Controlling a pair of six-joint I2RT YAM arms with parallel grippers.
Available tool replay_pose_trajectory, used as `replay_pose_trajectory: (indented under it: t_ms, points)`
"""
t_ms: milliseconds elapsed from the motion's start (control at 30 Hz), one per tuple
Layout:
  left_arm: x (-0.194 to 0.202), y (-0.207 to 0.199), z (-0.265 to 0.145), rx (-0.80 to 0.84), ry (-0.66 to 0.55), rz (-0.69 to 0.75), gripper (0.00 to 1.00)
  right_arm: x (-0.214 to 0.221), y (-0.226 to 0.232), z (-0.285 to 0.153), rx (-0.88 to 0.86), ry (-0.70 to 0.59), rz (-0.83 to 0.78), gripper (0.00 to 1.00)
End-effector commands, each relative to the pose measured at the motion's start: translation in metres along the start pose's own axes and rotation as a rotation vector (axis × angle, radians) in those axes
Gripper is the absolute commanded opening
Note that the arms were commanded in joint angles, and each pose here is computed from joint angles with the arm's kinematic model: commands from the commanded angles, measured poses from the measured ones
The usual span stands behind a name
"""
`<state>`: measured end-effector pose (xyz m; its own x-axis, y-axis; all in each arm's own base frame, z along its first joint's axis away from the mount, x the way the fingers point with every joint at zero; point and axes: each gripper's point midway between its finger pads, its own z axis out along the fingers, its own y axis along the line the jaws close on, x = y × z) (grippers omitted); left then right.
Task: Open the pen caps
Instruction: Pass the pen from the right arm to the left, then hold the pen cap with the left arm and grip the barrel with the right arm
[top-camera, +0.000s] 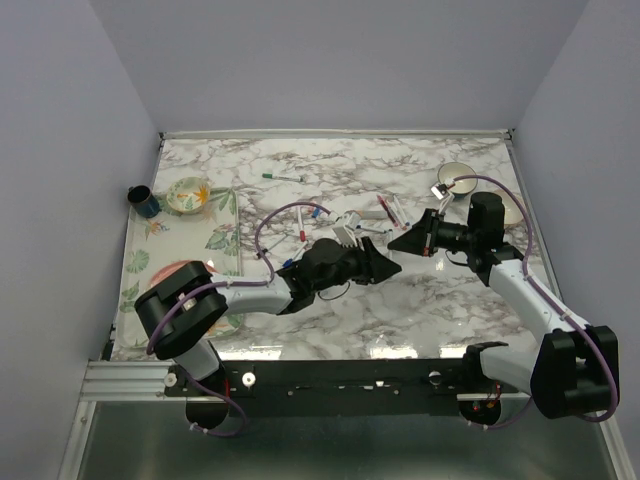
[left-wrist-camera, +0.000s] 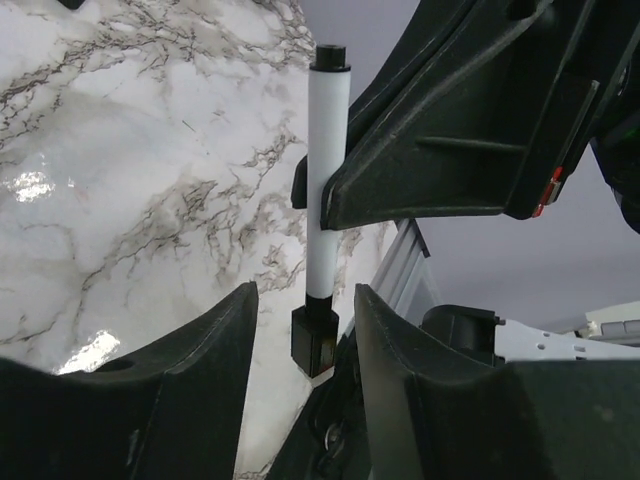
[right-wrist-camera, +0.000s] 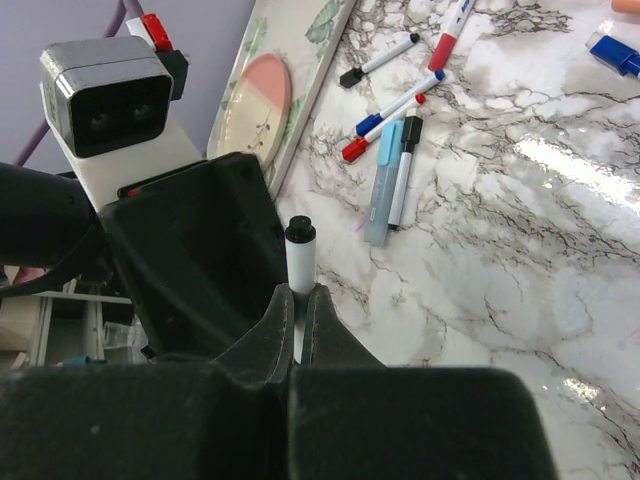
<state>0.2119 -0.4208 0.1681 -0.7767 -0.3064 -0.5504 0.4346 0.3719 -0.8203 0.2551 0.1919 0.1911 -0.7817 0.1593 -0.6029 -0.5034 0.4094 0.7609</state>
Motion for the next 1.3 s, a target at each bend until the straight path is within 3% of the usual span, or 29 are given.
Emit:
replay_pose_trajectory:
  t_ms: [0,67,167,233,267,333,367,467,567,733,967,1133,1267]
  points:
    - [0.004,-0.007,0.006,0.015,0.020,-0.002,0.29,0.000,-0.004,0.000,0.011,-0.012,0.001,0.01]
    - [0.005,-0.007,0.006,0.011,0.031,-0.001,0.13,0.000,-0.006,0.000,0.015,-0.014,-0.001,0.01]
    - [0.007,-0.004,0.002,-0.005,0.043,0.011,0.00,0.000,-0.006,0.000,0.015,-0.014,-0.008,0.01]
    - [0.009,-0.001,-0.001,-0.020,0.055,0.032,0.00,-0.001,-0.005,0.000,0.012,-0.012,-0.023,0.05]
    - [0.007,-0.003,-0.004,-0.022,0.053,0.044,0.00,-0.001,-0.004,-0.001,0.007,-0.006,-0.052,0.19]
    - [0.008,0.004,-0.009,-0.055,0.073,0.080,0.00,-0.001,0.000,-0.002,-0.007,0.000,-0.107,0.32]
    - [0.006,0.001,-0.013,-0.050,0.079,0.095,0.00,0.000,0.002,-0.004,-0.023,0.017,-0.179,0.45]
    - [0.010,0.004,-0.027,-0.066,0.137,0.140,0.00,0.011,0.007,-0.012,-0.080,0.090,-0.406,0.64]
    - [0.017,0.005,-0.046,-0.066,0.200,0.179,0.00,0.019,0.018,-0.024,-0.139,0.173,-0.639,0.75]
    - [0.036,0.007,-0.075,-0.064,0.324,0.203,0.00,0.019,0.024,-0.036,-0.134,0.176,-0.899,0.78]
    - [0.057,-0.006,-0.102,0.016,0.466,0.186,0.00,0.045,0.043,-0.057,-0.284,0.211,-1.438,0.82]
    - [0.068,-0.015,-0.108,0.081,0.547,0.179,0.00,0.047,0.056,-0.061,-0.320,0.241,-1.557,0.82]
    - [0.074,-0.018,-0.108,0.111,0.597,0.176,0.00,0.065,0.056,-0.051,-0.366,0.345,-1.619,0.81]
